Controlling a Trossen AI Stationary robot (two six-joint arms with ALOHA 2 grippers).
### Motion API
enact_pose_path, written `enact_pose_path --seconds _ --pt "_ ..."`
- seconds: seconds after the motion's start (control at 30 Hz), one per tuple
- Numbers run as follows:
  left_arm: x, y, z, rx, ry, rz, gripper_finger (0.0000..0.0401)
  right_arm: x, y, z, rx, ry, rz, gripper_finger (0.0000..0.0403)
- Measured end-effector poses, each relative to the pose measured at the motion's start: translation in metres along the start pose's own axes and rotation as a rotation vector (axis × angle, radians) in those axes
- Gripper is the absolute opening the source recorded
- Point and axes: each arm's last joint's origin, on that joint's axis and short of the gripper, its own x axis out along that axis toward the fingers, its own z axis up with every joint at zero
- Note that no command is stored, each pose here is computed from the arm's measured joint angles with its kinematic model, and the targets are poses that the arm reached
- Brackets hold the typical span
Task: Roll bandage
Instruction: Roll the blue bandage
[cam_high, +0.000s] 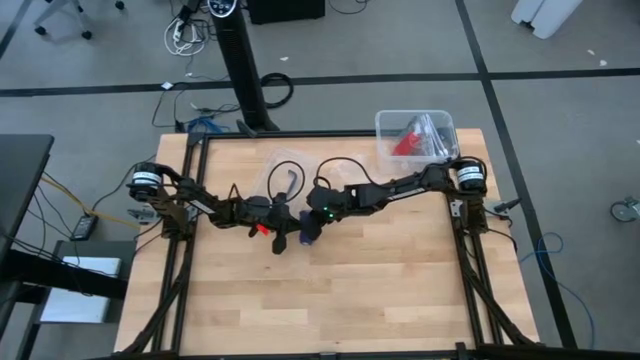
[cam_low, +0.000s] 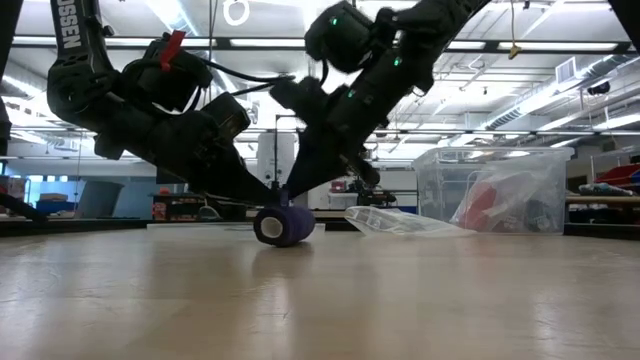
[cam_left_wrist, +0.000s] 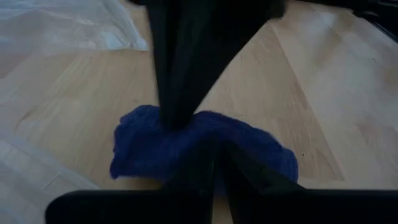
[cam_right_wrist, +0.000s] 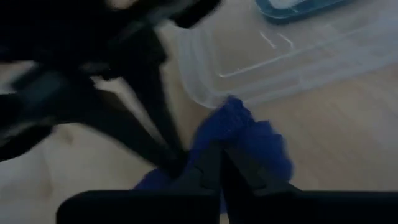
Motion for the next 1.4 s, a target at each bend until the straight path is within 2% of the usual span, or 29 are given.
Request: enact_pose_path --seconds 0.3,0.53,0.8,0.93,1.13,1.3,1.4 --pt "0.000 0.000 0.001 -0.001 -0.012 0.000 0.0032 -0.007 0.007 -0.006 -0.038 0.027 -0.006 0.0001" --pt "0.000 -0.001 0.002 -0.002 -0.018 -0.012 0.0032 -0.012 0.009 -0.013 -0.057 0.052 -0.063 0.0001" --pt "0.000 -0.009 0.006 0.030 -0.054 -0.151 0.0032 -0.026 0.008 -0.009 -0.065 0.039 -0.128 0.0001" --pt "0.000 -0.013 0.005 0.072 -0.055 -0.110 0.0025 -0.027 0.008 -0.009 -0.065 0.034 -0.127 0.0000" --pt "0.011 -0.016 0.009 0.101 0.033 -0.069 0.0010 -0.027 0.009 -0.009 -0.067 0.035 -0.125 0.0000" --pt "0.012 -0.017 0.013 0.120 0.023 -0.072 0.0006 -0.029 0.010 -0.010 -0.071 0.039 -0.125 0.0000" --pt "0.012 -0.018 0.012 0.117 0.026 -0.117 0.0006 -0.029 0.010 -0.011 -0.081 0.049 -0.131 0.0000"
